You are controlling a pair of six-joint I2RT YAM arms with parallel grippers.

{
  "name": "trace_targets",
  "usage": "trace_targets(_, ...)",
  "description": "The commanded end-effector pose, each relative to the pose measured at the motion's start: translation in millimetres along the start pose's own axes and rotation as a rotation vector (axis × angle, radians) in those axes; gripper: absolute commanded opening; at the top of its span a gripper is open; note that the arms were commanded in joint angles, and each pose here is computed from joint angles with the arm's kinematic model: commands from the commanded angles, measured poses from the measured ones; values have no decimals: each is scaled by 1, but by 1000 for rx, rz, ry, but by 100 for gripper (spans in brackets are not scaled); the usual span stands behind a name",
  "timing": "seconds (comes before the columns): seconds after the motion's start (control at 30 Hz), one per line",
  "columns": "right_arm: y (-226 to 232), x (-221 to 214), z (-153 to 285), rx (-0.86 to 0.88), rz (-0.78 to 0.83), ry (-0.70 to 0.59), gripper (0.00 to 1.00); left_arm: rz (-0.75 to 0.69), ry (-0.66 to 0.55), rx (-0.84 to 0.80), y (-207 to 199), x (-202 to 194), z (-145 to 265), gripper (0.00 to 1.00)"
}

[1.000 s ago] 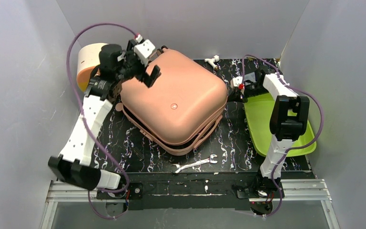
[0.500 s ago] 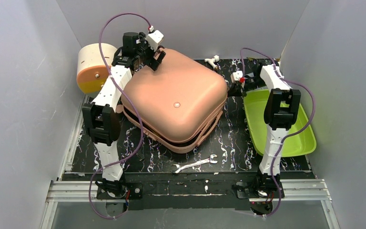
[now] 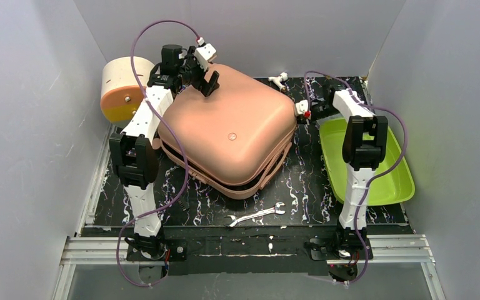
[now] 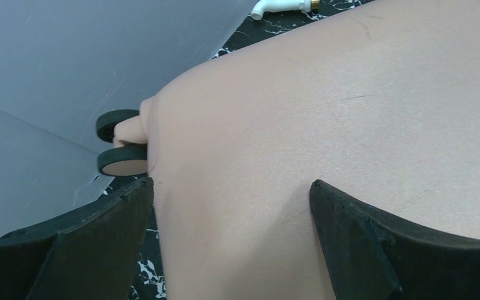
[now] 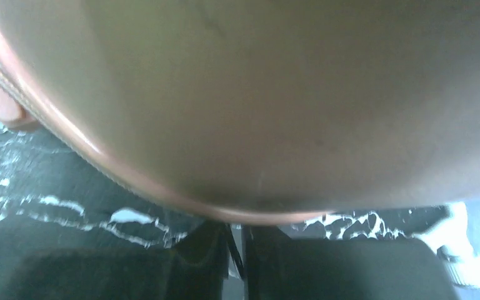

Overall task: Open, take out, and arrange the luggage
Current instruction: Adjust the luggage at the center of the board.

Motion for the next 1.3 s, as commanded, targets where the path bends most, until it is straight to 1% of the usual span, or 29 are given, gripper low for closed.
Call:
trace_targets(0.0, -66, -29, -29, -116, 215, 180, 17, 97, 185, -128, -30, -64, -4, 95)
trace_targets(0.07, -84, -33, -26, -211, 139, 218, 17, 101, 191, -140, -33, -66, -3, 95)
trace_targets(0.1, -95, -33, -23, -271, 117, 227, 19, 102, 191, -147, -34, -66, -2, 94)
trace_targets(0.13, -104, -29, -18, -317, 93, 228, 24, 103, 190, -149, -35, -66, 0, 94)
trace_targets(0.17, -108, -26, -14, -341, 74, 218, 26, 102, 189, -152, -36, -66, 1, 94)
trace_targets(0.27, -103, -10, -11, -339, 14, 117, 33, 97, 176, -150, -36, -59, 3, 95)
trace_targets(0.37, -86, 17, -15, -288, 12, -6, 48, 101, 162, -138, -34, -51, 5, 95)
trace_targets(0.4, -78, 23, -15, -265, 11, -20, 55, 107, 150, -130, -32, -47, 6, 96)
trace_targets(0.47, -67, 35, -12, -244, -36, -32, 64, 131, 118, -108, -29, -35, 9, 98)
trace_targets(0.5, -64, 39, -8, -246, -85, -20, 66, 146, 102, -102, -29, -28, 12, 98)
trace_targets(0.57, -52, 42, 1, -257, -232, 8, 70, 159, 62, -101, -31, -11, 19, 98)
trace_targets(0.67, -22, 55, 10, -256, -403, 18, 72, 160, 3, -108, -38, 14, 36, 98)
trace_targets(0.73, -6, 65, 12, -293, -554, 26, 76, 152, -28, -100, -42, 29, 51, 98)
trace_targets(0.8, -1, 74, 14, -375, -741, 8, 79, 141, -55, -90, -47, 41, 67, 98)
trace_targets(0.9, 1, 83, 17, -498, -996, 12, 80, 124, -85, -92, -63, 53, 98, 98)
trace_targets(0.97, 2, 85, 19, -590, -1106, 42, 80, 107, -91, -82, -75, 54, 119, 98)
trace_targets(1.07, 2, 89, 21, -739, -1201, 37, 78, 67, -63, -24, -85, 39, 147, 98)
trace_targets(1.13, 9, 89, 15, -752, -1241, 68, 76, 32, -13, 14, -92, 21, 165, 98)
trace_targets(1.17, 14, 88, 10, -750, -1263, 104, 75, 19, 15, 29, -95, 9, 172, 98)
trace_targets(1.2, 21, 86, 4, -740, -1280, 134, 75, 6, 49, 40, -101, -9, 178, 98)
trace_targets(1.27, 35, 83, -8, -731, -1295, 172, 73, -26, 78, 53, -112, -32, 191, 98)
Point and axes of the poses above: each gripper's point midway between its finger pads, its own z axis back along the fingers, its own y axis along the line the jaws close on, x = y × z, the point moved 3 cm from there along z, back along the fingers, and after that the axes turned 10 degrees about z, right-handed, at the moved point
